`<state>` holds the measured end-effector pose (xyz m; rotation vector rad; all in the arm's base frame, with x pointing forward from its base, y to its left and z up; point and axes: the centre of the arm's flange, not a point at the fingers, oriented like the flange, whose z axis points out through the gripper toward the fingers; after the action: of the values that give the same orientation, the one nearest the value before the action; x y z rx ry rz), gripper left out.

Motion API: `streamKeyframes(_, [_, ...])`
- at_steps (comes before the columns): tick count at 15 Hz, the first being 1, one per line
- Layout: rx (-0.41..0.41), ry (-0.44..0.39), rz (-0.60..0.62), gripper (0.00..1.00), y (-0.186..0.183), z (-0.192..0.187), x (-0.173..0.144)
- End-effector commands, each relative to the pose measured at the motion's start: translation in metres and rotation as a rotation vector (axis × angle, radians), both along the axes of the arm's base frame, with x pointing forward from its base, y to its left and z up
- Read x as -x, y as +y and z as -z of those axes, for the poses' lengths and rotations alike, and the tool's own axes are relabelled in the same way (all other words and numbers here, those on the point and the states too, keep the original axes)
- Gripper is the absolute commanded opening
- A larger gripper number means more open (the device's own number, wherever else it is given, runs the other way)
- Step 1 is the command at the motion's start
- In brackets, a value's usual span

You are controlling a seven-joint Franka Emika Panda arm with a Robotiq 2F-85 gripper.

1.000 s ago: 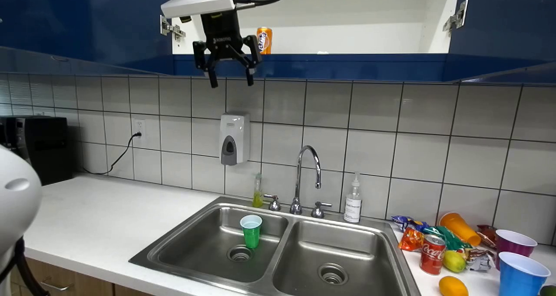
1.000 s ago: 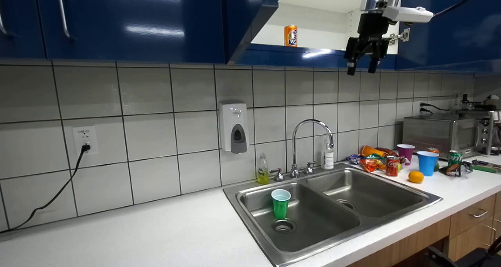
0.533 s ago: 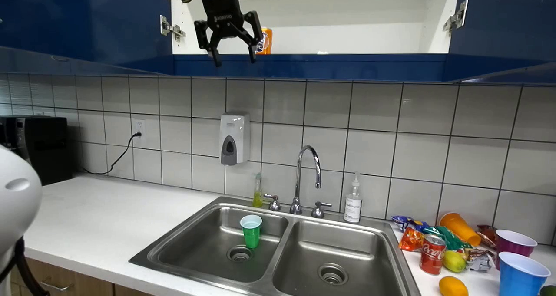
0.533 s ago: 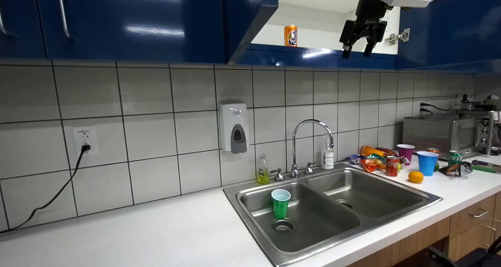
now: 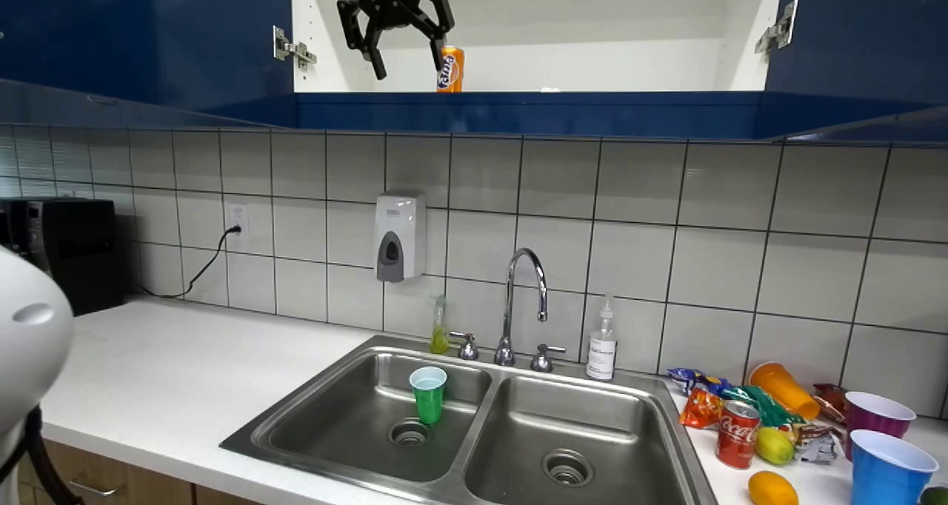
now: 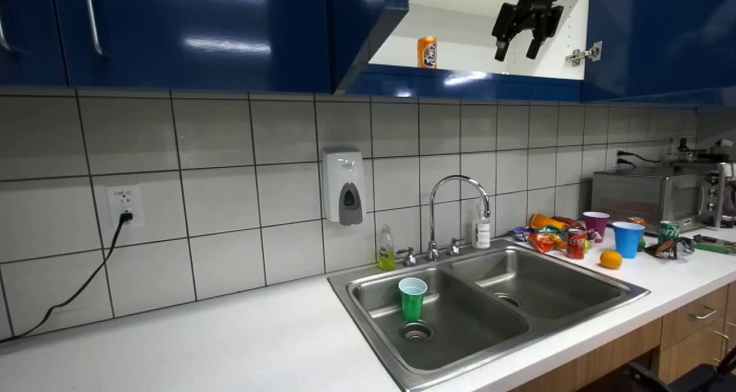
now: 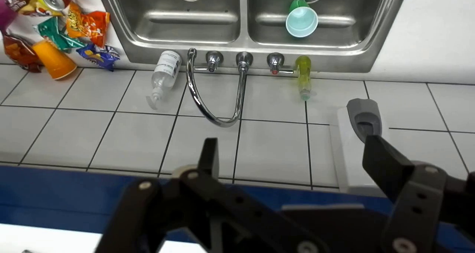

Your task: Pick up the canned drink from the shelf and put it in the sink

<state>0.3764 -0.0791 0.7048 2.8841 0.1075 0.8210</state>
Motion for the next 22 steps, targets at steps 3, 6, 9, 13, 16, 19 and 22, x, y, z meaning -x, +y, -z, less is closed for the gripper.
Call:
streamKeyframes(3, [-0.003,-0.036,0.025,1.00,0.008,-0.035,-0.033])
streamKeyframes(6, [-0.003,-0.049,0.034,1.00,0.010,-0.047,-0.048])
streamKeyframes(9, [-0.001,-0.061,0.041,1.00,0.010,-0.055,-0.064])
streamKeyframes(13, [0.002,-0.068,0.053,1.00,0.008,-0.063,-0.087])
streamKeyframes(16, [0.002,-0.070,0.062,1.00,0.007,-0.062,-0.109])
streamKeyframes(19, [0.007,-0.078,0.063,1.00,0.007,-0.060,-0.133])
streamKeyframes(22, [0.007,-0.084,0.060,1.00,0.008,-0.056,-0.153])
